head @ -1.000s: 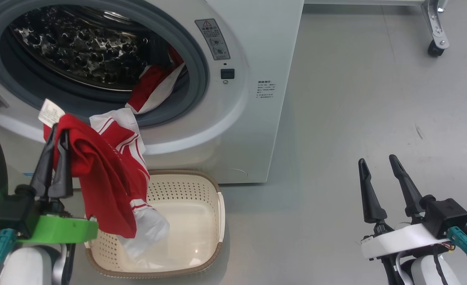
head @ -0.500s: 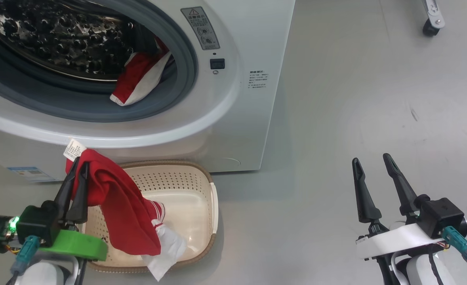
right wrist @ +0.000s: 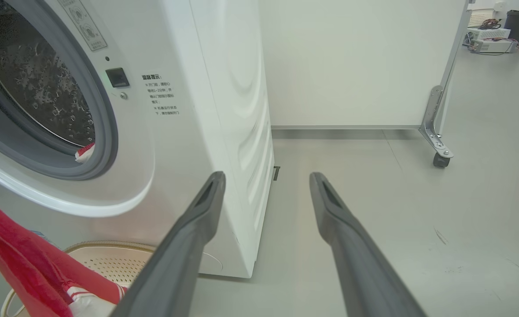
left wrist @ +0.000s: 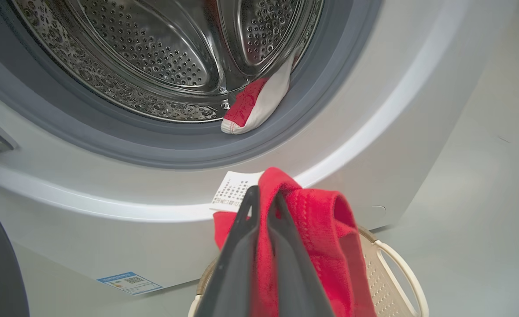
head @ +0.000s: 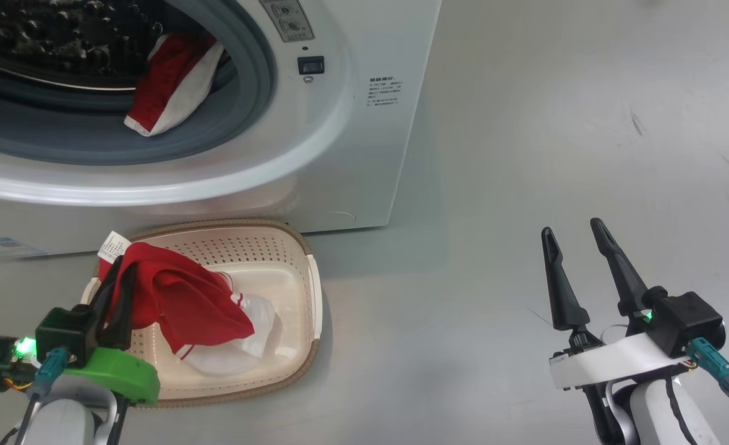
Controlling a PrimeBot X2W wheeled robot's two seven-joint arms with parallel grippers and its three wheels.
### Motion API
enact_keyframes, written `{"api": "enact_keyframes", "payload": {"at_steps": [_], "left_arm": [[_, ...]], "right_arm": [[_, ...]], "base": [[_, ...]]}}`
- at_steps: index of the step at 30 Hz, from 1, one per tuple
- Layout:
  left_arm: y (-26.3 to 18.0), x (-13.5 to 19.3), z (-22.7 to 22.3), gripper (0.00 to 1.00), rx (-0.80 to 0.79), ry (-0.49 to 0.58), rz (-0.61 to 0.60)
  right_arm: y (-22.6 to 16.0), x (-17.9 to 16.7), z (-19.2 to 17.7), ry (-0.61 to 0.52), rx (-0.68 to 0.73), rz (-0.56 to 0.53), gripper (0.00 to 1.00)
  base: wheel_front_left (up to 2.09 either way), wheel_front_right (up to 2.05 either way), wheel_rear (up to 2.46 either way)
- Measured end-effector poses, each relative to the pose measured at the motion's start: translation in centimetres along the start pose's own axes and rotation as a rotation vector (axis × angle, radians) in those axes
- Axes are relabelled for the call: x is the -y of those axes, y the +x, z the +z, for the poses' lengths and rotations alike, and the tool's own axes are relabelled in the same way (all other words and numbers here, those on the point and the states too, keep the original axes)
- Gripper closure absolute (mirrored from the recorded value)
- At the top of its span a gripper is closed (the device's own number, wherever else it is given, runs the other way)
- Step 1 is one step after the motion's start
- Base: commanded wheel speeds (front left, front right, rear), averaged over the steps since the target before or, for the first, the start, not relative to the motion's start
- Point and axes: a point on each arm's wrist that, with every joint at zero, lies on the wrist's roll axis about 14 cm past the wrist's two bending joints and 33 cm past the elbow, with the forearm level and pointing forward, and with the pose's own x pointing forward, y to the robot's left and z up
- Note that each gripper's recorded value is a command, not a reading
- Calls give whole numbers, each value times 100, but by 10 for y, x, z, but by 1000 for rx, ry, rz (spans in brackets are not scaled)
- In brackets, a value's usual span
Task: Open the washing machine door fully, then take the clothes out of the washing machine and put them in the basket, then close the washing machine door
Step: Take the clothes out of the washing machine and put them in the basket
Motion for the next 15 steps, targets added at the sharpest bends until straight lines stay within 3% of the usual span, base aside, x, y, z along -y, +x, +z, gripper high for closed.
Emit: {"api": "enact_keyframes", "payload": {"at_steps": [15], "left_arm": [[46, 21, -81, 100, -266, 53, -112]], "right_arm": [[16, 22, -21, -14, -54, -52, 0]], "base": [[0, 0, 0]]}}
